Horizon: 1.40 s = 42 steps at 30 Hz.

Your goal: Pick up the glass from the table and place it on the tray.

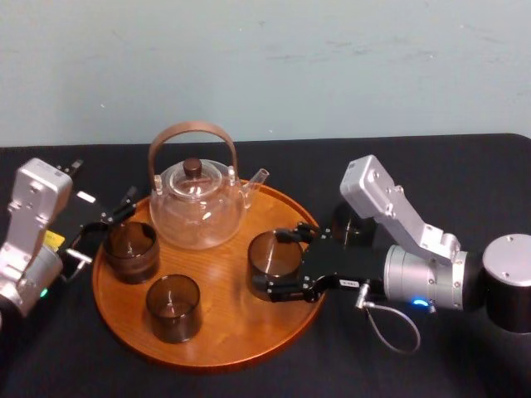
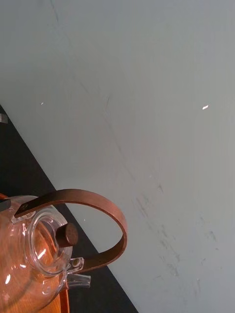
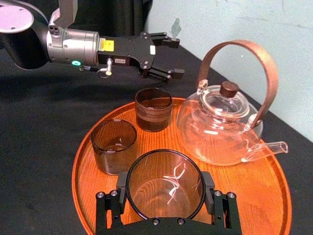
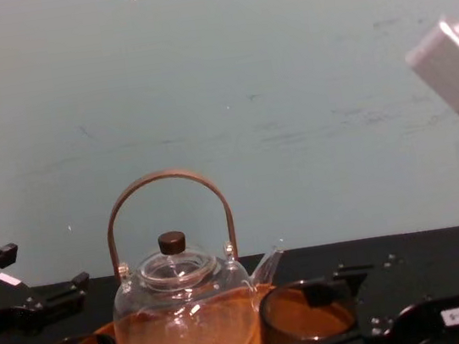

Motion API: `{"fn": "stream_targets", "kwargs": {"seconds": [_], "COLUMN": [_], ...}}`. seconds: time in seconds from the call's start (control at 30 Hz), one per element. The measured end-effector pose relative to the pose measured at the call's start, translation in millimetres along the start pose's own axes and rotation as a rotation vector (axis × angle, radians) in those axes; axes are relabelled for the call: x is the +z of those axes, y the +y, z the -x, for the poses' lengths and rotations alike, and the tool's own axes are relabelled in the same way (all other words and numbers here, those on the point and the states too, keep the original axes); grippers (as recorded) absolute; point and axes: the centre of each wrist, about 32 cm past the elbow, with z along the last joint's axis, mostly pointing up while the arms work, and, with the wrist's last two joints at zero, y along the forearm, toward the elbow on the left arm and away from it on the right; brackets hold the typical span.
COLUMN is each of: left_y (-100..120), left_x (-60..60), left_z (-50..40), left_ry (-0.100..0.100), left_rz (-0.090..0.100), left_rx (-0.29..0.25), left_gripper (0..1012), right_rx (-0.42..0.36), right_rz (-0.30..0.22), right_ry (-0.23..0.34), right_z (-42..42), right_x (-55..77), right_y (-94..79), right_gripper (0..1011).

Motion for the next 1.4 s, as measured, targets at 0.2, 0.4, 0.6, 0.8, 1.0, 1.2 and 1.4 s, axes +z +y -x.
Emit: {"fn": "stream_targets", "kwargs": {"seconds": [0.2, 0.4, 0.6, 0.8, 1.0, 1.2, 1.4], "left_y": [0.0, 0.0, 0.0, 0.0, 0.0, 0.0, 0.0], "left_x": [0.0, 0.0, 0.0, 0.0, 0.0, 0.0, 0.0], "left_z": [0.0, 0.0, 0.0, 0.0, 0.0, 0.0, 0.0], "left_ry": [0.0, 0.0, 0.0, 0.0, 0.0, 0.0, 0.0], "left_rz": [0.0, 0.0, 0.0, 0.0, 0.0, 0.0, 0.0], "left_rx": [0.0, 0.0, 0.0, 0.0, 0.0, 0.0, 0.0], "left_gripper": [1001, 1001, 1002, 1001, 1001, 1001, 1001], "right_rx": [0.015, 0.036, 0.054, 0.064, 0.065, 0.065, 0.068], "right_rz": [0.006, 0.015, 0.018, 0.023, 0.024, 0.028, 0.032], "right_ry": [0.007, 0.014, 0.019, 0.026, 0.031, 0.04, 0.048], "right_z": [0.8, 2.5, 3.6, 4.2, 3.7, 1.6, 0.3], "right_x": [-2.8, -6.5, -10.4, -14.3, -18.8, -23.7, -26.5], "right_y": [5.7, 10.2, 14.2, 18.1, 21.7, 25.7, 28.2], "right_gripper": [908, 908, 908, 908, 908, 908, 908]}}
